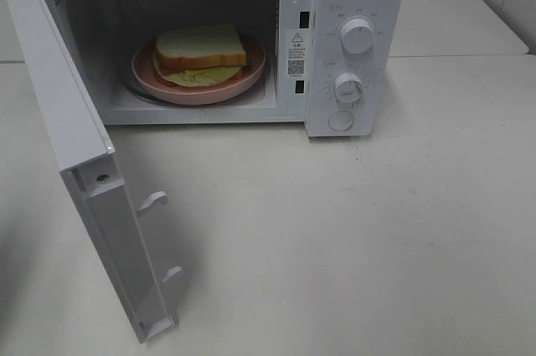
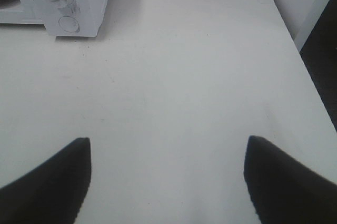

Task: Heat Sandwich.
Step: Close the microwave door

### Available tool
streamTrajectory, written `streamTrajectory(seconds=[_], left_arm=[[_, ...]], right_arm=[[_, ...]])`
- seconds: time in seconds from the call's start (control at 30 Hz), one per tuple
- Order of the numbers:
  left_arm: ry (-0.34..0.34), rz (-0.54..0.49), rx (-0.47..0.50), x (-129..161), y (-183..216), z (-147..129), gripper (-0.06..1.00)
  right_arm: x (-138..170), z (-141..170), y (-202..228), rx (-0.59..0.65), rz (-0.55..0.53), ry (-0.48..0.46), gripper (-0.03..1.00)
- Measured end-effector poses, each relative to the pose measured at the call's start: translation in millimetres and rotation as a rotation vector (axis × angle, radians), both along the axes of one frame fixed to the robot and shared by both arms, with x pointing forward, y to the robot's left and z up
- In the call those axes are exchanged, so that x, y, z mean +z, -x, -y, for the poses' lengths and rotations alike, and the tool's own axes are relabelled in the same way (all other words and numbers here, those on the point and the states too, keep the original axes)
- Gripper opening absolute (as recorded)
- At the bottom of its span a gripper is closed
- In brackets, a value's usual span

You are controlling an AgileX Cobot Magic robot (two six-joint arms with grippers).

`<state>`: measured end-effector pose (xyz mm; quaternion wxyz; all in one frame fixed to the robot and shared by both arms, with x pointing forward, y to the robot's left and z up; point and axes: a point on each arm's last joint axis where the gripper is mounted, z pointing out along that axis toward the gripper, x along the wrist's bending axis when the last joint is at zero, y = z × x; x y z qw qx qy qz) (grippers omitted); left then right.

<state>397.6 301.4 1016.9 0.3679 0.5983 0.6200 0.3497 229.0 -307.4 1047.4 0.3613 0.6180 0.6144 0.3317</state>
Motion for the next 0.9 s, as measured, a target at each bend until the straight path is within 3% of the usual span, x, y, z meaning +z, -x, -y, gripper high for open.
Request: streamTrajectory(seconds=[0.3,0.57,0.9], left_arm=[[-0.028,0.166,0.021,-24,-22,-2,0.00],[-0.134,0.300,-0.145,-46,-42,11,0.00],[-0.040,0.342,-0.304,-68,-58,28,0.00]], right_arm=[[0,0,0,0.000,0.000,0.000,0.77],[0,0,0,0.000,0.000,0.000,0.77],[0,0,0,0.000,0.000,0.000,0.77]])
